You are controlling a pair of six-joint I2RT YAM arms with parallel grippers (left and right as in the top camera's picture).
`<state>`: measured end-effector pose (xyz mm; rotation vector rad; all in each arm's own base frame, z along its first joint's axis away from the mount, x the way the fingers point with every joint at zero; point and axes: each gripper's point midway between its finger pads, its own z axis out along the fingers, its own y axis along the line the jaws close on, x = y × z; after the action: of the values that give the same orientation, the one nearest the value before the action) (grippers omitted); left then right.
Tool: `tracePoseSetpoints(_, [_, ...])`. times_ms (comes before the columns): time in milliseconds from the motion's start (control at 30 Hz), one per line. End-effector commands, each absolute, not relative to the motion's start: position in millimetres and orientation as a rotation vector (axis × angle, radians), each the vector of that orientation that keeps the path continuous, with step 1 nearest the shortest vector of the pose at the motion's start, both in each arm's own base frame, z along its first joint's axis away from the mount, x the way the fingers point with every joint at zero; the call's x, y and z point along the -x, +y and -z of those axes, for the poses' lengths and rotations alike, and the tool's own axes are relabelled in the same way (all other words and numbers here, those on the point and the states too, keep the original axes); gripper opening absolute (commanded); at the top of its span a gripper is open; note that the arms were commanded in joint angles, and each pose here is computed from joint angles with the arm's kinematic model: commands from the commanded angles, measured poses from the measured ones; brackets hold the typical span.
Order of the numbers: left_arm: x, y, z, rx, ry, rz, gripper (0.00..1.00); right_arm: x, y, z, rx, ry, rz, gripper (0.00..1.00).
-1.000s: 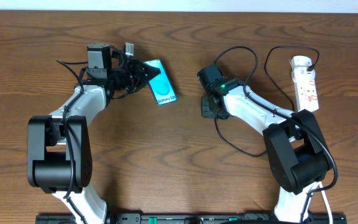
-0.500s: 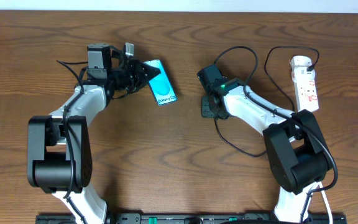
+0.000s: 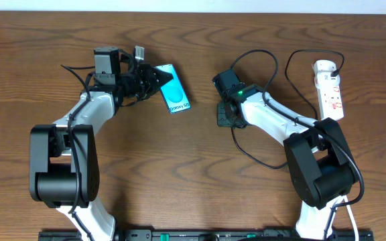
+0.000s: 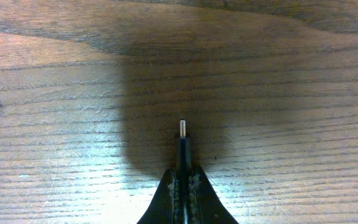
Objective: Plug charger to phone and switch on socket
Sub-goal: 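Close the right gripper on the USB-C plug of the black cable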
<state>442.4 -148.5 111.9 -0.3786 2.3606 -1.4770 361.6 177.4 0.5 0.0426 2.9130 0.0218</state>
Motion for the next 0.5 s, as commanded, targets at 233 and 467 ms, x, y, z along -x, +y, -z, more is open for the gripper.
tracePoseSetpoints(233, [-442,-148,-114,0.352,2.352,1.489,0.07,-356,183,4,-0.042,2.951,-0.05,0.01])
tracePoseSetpoints(467, [-442,-148,-114,0.354,2.351,1.489,0.07,-359,186,-6,-0.011,2.939,-0.062,0.01])
